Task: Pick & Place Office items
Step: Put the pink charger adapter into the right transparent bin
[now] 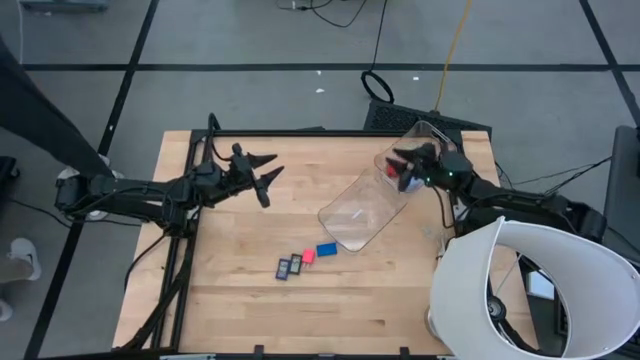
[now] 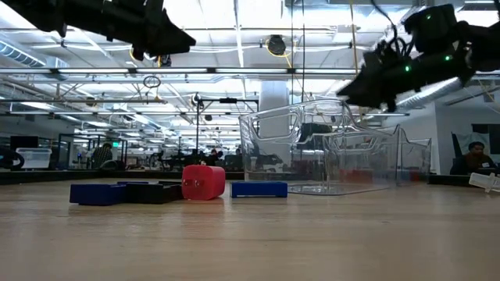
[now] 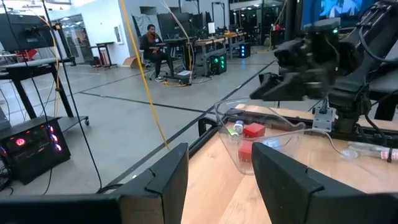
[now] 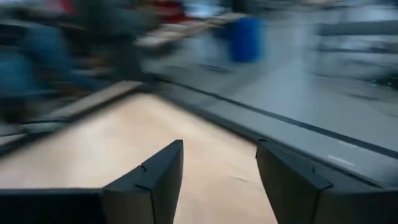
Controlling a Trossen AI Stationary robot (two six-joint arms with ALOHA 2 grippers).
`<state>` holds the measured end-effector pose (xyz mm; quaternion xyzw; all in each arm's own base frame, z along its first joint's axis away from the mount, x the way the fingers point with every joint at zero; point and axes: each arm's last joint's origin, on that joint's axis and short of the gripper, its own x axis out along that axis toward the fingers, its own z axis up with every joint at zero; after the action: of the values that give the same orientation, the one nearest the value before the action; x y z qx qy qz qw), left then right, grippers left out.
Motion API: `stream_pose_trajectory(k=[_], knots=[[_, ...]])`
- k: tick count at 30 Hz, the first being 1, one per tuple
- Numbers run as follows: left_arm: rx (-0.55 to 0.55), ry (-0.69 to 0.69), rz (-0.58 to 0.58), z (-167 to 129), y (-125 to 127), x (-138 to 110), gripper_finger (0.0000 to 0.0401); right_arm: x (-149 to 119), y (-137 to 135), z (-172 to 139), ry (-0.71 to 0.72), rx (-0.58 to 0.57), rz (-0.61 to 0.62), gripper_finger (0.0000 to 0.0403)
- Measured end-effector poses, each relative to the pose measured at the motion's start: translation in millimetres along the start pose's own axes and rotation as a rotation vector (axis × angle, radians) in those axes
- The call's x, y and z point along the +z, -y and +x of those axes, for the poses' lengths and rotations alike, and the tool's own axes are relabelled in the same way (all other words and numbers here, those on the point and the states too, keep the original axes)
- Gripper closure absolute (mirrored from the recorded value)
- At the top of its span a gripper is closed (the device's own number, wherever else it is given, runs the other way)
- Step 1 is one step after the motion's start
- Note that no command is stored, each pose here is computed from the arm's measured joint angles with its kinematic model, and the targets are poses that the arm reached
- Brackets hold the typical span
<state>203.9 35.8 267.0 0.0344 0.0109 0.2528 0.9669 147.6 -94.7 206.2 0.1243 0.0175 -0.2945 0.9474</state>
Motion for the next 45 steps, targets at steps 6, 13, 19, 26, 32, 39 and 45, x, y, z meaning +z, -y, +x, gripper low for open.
stream_pose_trajectory(k=[6, 13, 19, 26, 32, 39, 45], knots=[[0.001, 0.009, -0.002, 0, 0, 1, 0.0233, 2, -34, 2, 0.044, 0.421, -0.046, 0.0221], [0.001, 0.009, -0.002, 0, 0, 1, 0.0247, -10, -75, -2, 0.095, 0.632, -0.261, 0.0222], [0.001, 0.01, -0.002, 0, 0, 1, 0.0255, -6, -103, 7, 0.109, 0.624, -0.294, 0.0222], [0.001, 0.009, -0.006, 0, 0, 1, 0.0265, -2, -124, 21, 0.108, 0.664, -0.343, 0.0222], [-0.001, 0.005, -0.015, 0, 0, 0, 0.0256, 2, -124, 19, 0.116, 0.663, -0.332, 0.0222], [-0.266, 0.0, -0.087, -2, 10, 0, 0.0222, -1, -123, 20, 0.094, 0.658, -0.353, 0.0222], [-0.458, -0.113, -0.077, -7, 48, 4, 0.0149, -1, -123, 20, 0.095, 0.657, -0.363, 0.0222]])
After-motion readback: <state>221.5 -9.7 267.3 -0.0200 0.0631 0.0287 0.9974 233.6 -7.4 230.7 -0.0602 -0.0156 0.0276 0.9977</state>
